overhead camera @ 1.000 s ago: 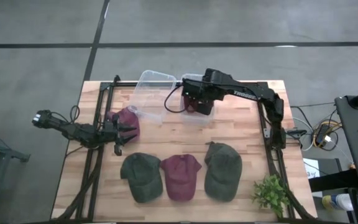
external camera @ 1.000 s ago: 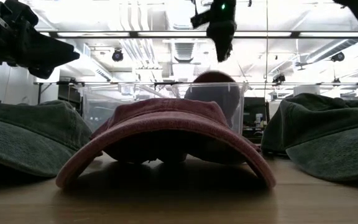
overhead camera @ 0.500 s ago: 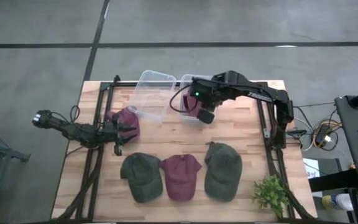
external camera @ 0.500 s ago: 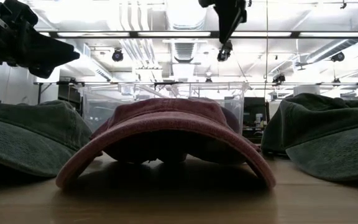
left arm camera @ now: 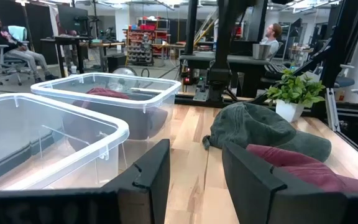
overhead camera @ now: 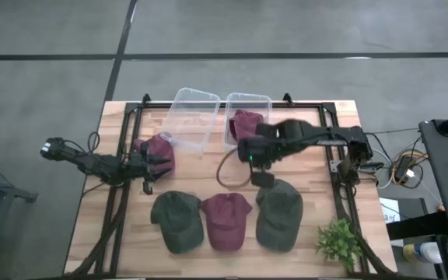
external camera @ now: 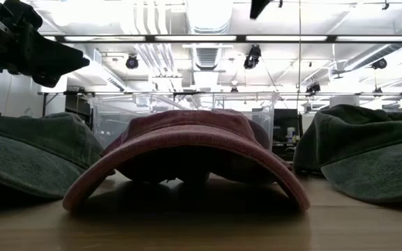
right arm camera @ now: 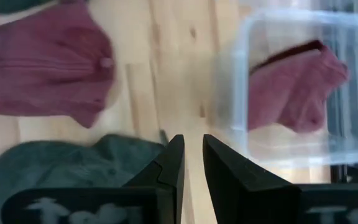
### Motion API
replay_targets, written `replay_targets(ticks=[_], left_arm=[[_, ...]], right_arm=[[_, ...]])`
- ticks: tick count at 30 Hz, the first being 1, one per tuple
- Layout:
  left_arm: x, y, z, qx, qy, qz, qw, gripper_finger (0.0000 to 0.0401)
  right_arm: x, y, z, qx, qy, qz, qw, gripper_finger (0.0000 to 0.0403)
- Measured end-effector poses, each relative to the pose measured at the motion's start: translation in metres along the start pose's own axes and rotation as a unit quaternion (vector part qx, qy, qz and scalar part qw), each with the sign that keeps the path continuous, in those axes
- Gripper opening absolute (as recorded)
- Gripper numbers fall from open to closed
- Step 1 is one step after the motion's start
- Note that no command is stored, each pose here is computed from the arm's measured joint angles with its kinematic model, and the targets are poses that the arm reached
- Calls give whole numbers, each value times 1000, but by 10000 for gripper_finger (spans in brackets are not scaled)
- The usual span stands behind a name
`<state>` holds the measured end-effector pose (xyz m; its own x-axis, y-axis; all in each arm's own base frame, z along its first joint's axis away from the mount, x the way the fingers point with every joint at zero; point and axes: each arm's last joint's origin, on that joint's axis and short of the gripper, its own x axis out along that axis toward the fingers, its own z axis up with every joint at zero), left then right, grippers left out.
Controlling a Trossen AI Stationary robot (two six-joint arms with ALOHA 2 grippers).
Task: Pick & Place hat
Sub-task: Put the bottom red cap into the right transparent bin
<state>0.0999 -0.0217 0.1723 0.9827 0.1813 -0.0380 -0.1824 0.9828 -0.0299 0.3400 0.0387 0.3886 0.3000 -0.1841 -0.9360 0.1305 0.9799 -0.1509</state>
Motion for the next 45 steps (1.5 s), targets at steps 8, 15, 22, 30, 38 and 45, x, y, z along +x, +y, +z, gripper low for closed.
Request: replay_targets(ticks=[8, 15, 22, 30, 38, 45], left_arm=[[0, 0, 0, 8, 1, -7, 1000, 140], [0, -2, 0, 17, 1, -36, 999, 140], [0, -2, 0, 17, 2, -38, 999, 140], [0, -2, 0, 17, 2, -38, 999, 140], [0, -2, -3, 17, 17, -38, 999, 140], [0, -2, -4, 18, 19, -37, 999, 140]], right_arm=[[-7, 51, 0, -42, -75, 21, 996, 52], [5, 69, -6, 7, -63, 30, 998, 52], [36, 86, -16, 35, -25, 35, 998, 52], [81, 104, -21, 37, -20, 97, 994, 52], [103, 107, -32, 25, 4, 97, 995, 92], [105, 114, -25, -96, -57, 116, 987, 155]])
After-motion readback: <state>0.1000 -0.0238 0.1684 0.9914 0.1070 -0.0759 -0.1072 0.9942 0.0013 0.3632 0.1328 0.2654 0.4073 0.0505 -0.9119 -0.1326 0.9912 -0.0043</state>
